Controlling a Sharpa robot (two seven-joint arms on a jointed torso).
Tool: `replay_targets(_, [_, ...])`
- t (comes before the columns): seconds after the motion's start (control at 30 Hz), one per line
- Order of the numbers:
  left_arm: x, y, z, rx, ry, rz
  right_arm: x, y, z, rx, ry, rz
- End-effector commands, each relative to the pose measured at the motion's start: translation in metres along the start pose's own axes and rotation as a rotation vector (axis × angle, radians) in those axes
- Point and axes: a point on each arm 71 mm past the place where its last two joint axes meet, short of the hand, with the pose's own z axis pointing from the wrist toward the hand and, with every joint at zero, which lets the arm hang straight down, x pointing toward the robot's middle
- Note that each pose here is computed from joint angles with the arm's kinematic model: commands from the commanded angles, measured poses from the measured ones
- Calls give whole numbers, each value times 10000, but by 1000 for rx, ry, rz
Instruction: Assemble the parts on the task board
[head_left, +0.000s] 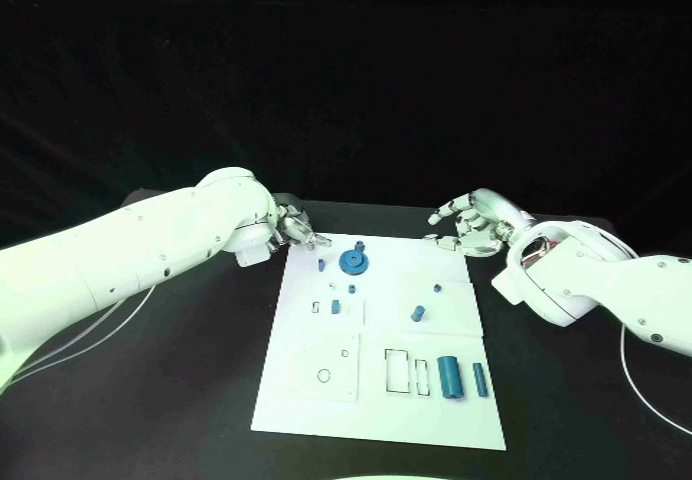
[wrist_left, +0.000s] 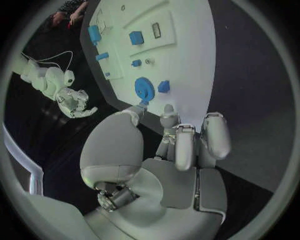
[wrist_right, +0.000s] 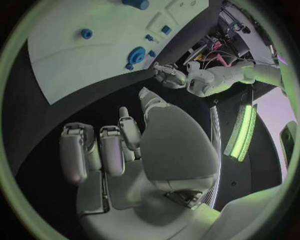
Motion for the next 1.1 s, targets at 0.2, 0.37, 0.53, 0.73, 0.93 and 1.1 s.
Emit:
replay_targets(0.2, [41, -56, 78, 14, 26, 26, -5, 22, 8, -27, -16, 5])
replay_targets(0.37, [64, -54, 111, 11, 35, 30, -15, 27, 13, -37, -30, 24])
replay_targets(0.53, [83, -44, 116, 10, 47, 35, -22, 21, 12, -36, -34, 35])
replay_targets(0.73, [99, -37, 121, 6, 63, 44, -27, 13, 17, -38, -33, 67])
replay_targets(0.93, [115, -23, 133, 3, 72, 46, -34, -4, 28, -30, -36, 107])
replay_targets(1.1, [140, -14, 144, 3, 81, 47, -37, -17, 32, -23, -36, 121])
